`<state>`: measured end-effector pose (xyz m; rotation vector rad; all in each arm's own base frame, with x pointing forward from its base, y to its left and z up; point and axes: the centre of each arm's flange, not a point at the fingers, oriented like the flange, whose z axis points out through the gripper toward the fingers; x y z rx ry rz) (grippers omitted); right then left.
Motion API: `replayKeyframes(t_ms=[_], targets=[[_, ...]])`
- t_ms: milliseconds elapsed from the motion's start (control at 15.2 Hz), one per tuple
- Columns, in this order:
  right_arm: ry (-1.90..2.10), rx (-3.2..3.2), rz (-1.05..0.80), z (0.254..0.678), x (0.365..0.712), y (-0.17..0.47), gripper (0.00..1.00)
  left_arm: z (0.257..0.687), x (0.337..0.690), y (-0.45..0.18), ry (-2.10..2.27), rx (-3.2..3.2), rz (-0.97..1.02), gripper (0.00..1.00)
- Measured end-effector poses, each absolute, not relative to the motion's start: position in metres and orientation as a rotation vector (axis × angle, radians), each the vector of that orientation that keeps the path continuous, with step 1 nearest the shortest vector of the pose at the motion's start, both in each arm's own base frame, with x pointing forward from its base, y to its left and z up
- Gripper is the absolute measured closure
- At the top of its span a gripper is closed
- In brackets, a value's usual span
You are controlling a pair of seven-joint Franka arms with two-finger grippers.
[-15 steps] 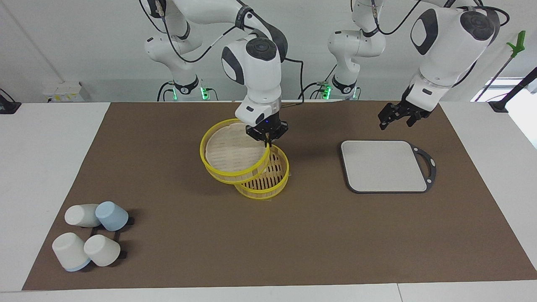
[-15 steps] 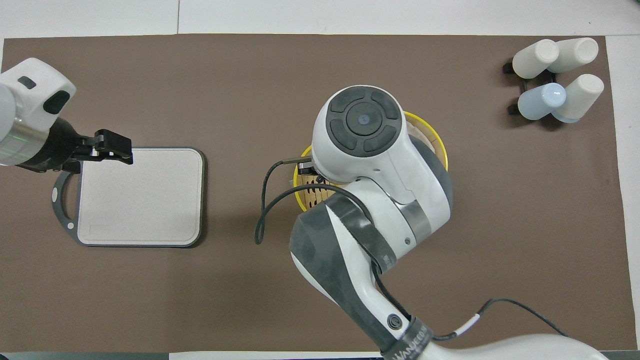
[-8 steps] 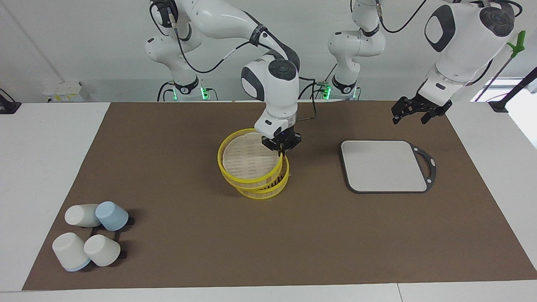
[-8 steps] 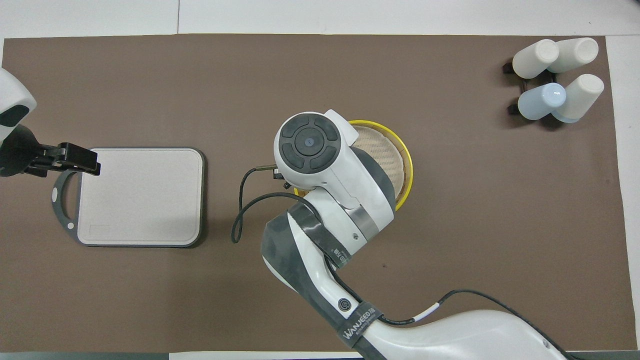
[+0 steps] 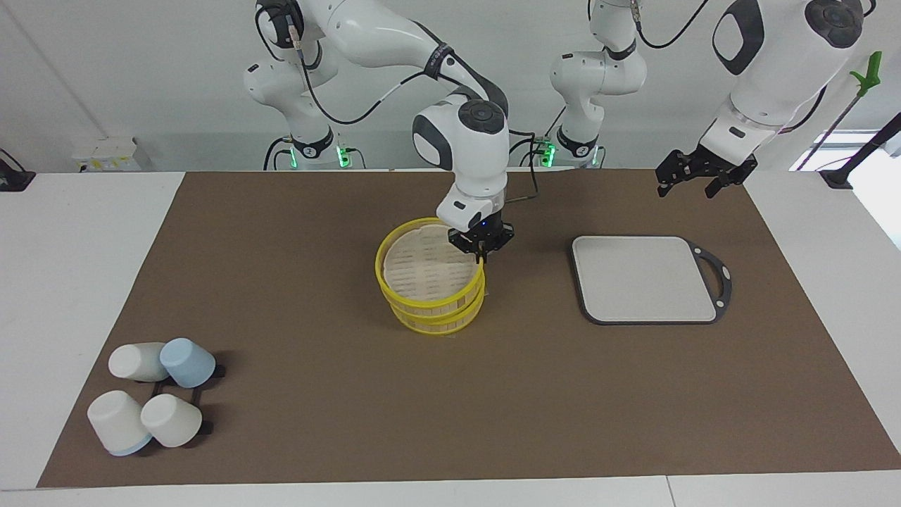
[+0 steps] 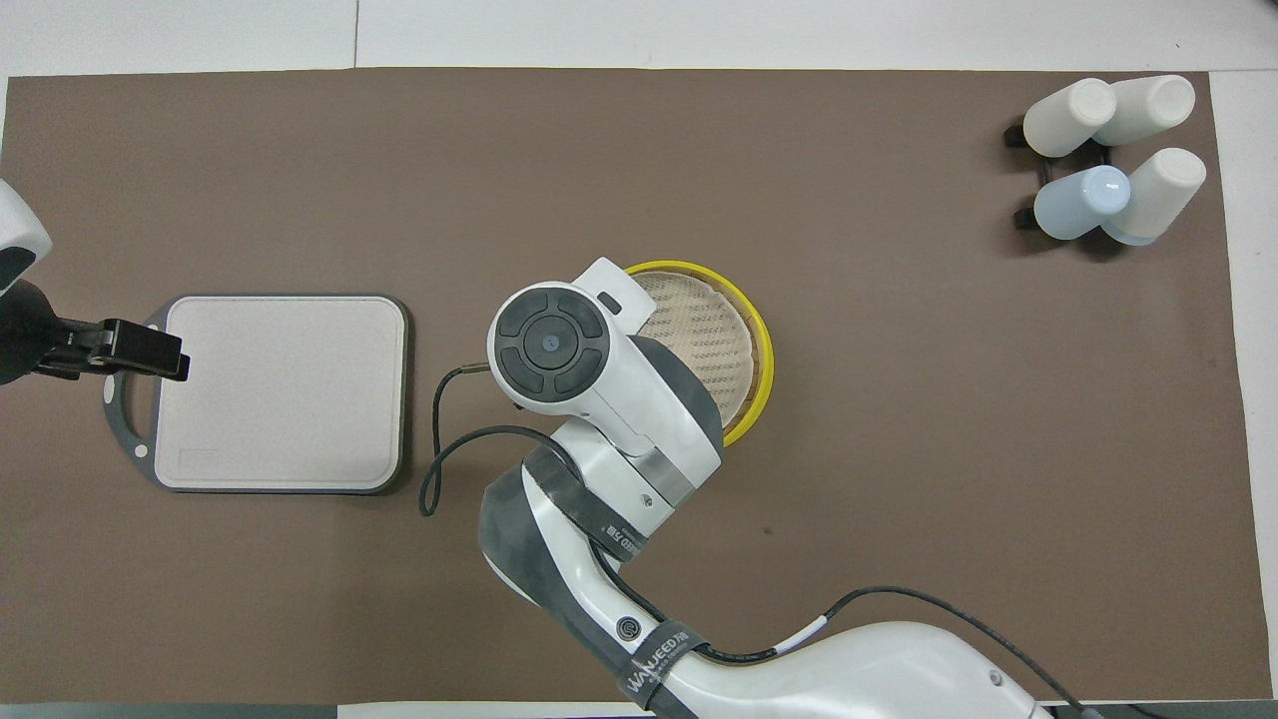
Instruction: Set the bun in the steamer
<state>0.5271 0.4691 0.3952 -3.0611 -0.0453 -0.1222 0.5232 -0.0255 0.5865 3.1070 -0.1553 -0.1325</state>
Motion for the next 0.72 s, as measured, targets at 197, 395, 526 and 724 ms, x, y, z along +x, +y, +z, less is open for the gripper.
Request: replayKeyframes(t_ms=[197,395,526,724], targets=[[-0.045,-3.066,-0.128,0.394,0.529,0.468,0.91,0.586,0.523,-0.026,-0.158,3.107,-0.135,0.0],[-0.033,-3.074,-0.132,0.393,0.533,0.462,0.91,0.589,0.524,-0.028,-0.174,3.122,-0.123,0.0],[-0.026,-3.087,-0.12,0.392,0.535,0.457,0.91,0.593,0.524,-0.029,-0.179,3.127,-0.112,0.0],[-0.026,-3.093,-0.116,0.39,0.535,0.456,0.91,0.596,0.524,-0.029,-0.18,3.127,-0.102,0.0]])
